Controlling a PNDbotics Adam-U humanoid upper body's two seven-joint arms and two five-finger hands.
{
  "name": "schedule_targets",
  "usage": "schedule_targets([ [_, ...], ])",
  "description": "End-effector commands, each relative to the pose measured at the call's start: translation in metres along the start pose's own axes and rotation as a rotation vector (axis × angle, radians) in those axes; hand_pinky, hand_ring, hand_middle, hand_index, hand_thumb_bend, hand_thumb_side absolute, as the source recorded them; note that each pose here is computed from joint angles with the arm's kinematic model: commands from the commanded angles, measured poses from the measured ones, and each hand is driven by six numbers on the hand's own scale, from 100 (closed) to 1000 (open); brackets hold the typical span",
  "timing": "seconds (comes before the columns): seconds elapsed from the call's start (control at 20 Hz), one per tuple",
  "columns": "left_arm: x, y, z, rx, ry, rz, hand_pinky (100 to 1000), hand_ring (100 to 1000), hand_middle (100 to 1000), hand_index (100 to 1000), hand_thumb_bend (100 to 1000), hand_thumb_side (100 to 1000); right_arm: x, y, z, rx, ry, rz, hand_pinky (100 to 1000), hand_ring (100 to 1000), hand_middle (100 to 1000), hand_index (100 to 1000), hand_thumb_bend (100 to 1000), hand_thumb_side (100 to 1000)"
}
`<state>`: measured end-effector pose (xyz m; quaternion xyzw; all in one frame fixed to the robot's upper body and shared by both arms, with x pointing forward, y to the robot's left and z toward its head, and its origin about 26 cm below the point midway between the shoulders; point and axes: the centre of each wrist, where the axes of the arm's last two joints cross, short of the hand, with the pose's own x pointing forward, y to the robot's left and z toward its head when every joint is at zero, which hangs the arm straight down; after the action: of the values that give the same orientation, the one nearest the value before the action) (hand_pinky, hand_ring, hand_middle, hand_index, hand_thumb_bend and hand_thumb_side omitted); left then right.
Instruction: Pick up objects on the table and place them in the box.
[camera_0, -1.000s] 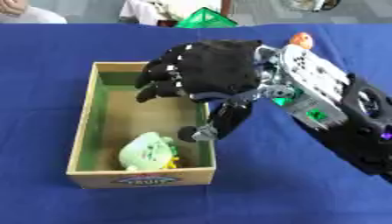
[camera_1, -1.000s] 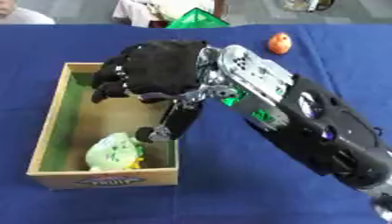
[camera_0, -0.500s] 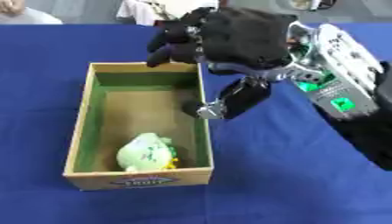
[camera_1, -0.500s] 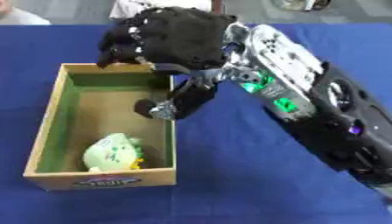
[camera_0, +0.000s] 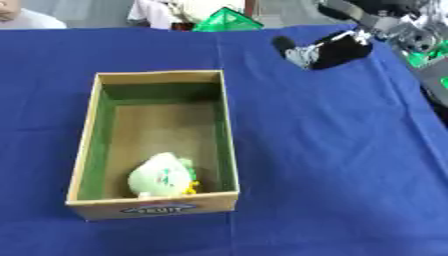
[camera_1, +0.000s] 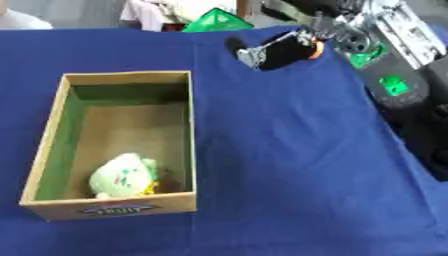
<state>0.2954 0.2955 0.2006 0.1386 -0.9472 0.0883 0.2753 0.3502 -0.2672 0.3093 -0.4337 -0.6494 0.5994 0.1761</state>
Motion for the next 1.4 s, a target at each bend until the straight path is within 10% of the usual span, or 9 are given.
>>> schedule_targets([
  [0.05,0.006,0.004,-0.007,-0.003,-0.036,-0.016,751,837,723,760,263,783,-0.03,-0.005,0.01,-0.006,0.123,0.042,810,867,843,913,195,410],
  [1.0,0.006,0.004,-0.008,0.004,-0.038,-0.016,750,842,724,759,251,792,-0.115,0.051,0.034,0.143,0.482,-0.007,826,876,854,931,225,397],
  [1.4,0.006,0.002,-0.008,0.0,-0.034,-0.01,750,843,724,758,248,795,-0.126,0.061,0.012,0.221,0.461,0.0,829,888,862,934,240,315],
])
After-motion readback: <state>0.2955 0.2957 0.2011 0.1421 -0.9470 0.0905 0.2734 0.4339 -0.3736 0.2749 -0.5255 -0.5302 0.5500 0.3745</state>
